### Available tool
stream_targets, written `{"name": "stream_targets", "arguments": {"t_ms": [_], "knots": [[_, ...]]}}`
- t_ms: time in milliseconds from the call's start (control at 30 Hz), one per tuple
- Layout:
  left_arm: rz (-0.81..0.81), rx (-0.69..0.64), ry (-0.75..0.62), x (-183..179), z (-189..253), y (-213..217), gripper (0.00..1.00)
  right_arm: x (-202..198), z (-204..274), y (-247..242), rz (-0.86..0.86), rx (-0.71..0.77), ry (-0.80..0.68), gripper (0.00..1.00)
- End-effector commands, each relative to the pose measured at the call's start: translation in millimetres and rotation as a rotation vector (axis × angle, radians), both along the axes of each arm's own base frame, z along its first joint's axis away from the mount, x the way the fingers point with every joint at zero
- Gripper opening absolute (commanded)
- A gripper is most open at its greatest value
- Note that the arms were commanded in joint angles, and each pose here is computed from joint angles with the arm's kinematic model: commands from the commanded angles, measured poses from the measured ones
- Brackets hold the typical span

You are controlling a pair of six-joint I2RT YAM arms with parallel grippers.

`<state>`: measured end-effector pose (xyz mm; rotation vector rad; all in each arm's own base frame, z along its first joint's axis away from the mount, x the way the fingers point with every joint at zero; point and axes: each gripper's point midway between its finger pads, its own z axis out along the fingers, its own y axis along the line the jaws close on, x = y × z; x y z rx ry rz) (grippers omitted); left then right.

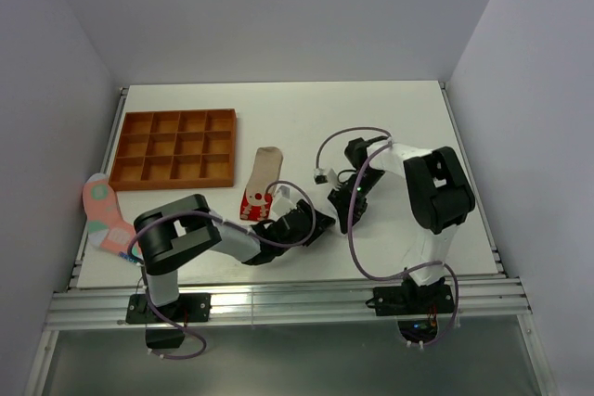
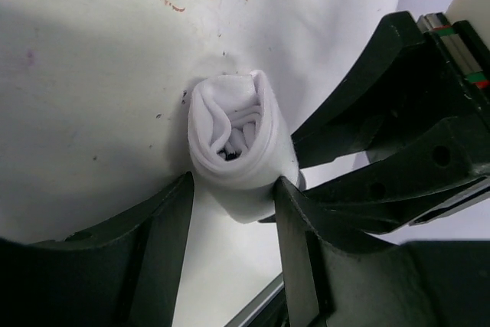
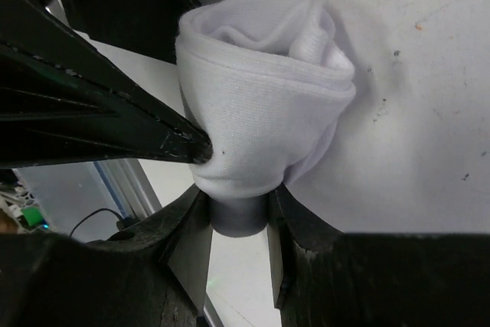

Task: Roll the socks
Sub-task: Roll the sock at the center of the board.

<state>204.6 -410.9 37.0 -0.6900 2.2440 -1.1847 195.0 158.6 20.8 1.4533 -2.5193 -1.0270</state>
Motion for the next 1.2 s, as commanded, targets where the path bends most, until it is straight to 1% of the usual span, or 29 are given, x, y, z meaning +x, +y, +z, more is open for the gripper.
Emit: {"name": "stream_targets", "arguments": {"t_ms": [0, 233, 267, 567, 600, 700, 967, 1133, 1167], "knots": [[0.023, -0.037, 0.022, 0.7, -7.7, -10.6, 0.53, 7.5, -8.9, -3.7, 0.014, -0.004, 0.005, 0.15], [0.045, -0.056, 0.006, -4.1, -9.2, -8.1, 0.52, 12.8, -10.6, -5.6, -0.022, 0.002, 0.045, 0.14], [0.051, -0.085, -0.011, -3.0, -3.0, -9.7, 0.52, 14.6, -11.8, -6.2, -0.028, 0.0, 0.04, 0.14], [0.055, -0.104, -0.062, -14.5, 1.4, -3.6, 0.55, 17.7, -11.7, -9.4, -0.045, -0.019, 0.03, 0.14], [0.054, -0.127, -0.075, -14.7, 5.7, -3.4, 0.55, 18.7, -11.7, -9.2, -0.051, -0.022, 0.029, 0.14], [0.044, -0.136, -0.089, -17.3, 6.9, -5.0, 0.56, 19.1, -12.4, -9.9, -0.054, -0.026, 0.031, 0.14], [0.071, -0.19, -0.114, -13.7, 4.8, -5.6, 0.57, 17.2, -12.7, -10.2, -0.054, -0.027, 0.037, 0.13], [0.109, -0.182, -0.103, -8.7, -2.3, -3.8, 0.57, 15.9, -13.0, -10.2, -0.056, -0.025, 0.047, 0.13], [0.113, -0.157, -0.094, -8.2, -7.7, -3.7, 0.57, 15.5, -13.2, -10.4, -0.056, -0.026, 0.05, 0.13]]}}
